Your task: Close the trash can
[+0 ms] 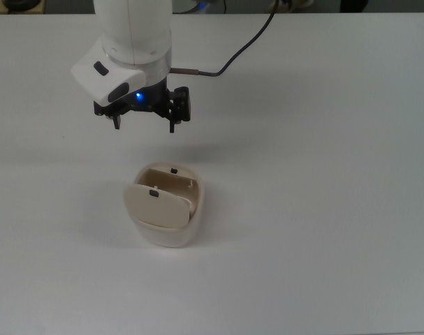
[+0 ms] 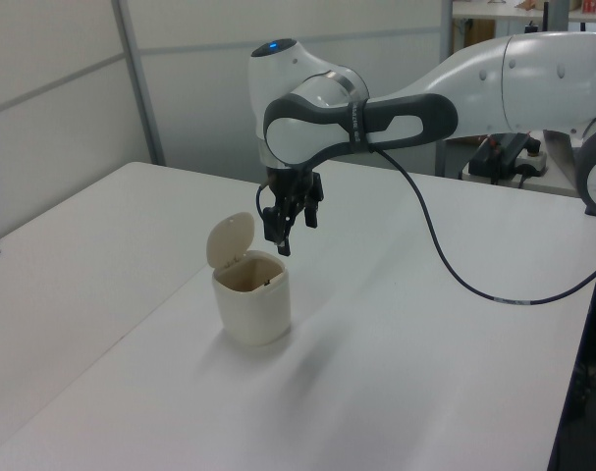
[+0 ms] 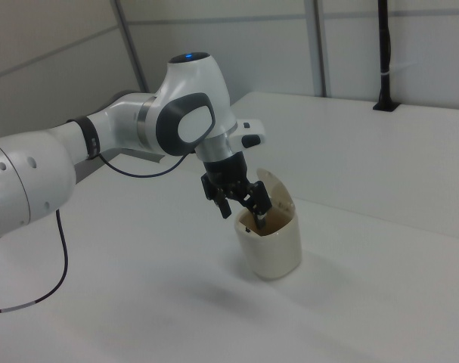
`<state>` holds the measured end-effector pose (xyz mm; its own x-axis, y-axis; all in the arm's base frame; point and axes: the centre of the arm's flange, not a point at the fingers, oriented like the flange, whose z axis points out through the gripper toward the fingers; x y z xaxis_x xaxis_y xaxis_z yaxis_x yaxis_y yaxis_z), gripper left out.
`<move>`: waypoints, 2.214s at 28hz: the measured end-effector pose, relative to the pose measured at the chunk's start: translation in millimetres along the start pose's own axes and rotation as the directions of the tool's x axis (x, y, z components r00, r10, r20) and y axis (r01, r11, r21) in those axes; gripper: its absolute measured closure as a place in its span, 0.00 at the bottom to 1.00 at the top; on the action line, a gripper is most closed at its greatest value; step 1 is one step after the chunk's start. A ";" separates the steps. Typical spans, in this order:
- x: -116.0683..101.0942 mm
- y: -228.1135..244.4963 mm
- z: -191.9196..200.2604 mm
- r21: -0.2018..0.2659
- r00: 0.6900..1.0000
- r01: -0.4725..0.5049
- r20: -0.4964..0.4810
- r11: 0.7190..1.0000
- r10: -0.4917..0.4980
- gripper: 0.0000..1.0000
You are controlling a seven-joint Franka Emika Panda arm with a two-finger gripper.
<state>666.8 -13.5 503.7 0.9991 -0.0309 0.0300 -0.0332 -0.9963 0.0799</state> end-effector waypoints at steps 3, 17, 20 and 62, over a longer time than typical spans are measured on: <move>-1.9 0.3 0.4 0.000 1.000 0.000 0.015 1.000 0.000 0.00; -13.6 13.9 -10.4 0.003 0.997 0.059 0.059 0.998 -0.059 0.40; -14.7 14.0 -9.7 0.004 0.996 0.060 0.069 0.998 -0.060 0.50; 43.9 17.6 -80.4 0.134 0.867 0.019 -0.496 0.991 0.051 0.99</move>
<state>707.8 -25.9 586.6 0.8509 -0.0373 0.5240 -0.0104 -0.9985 -0.0541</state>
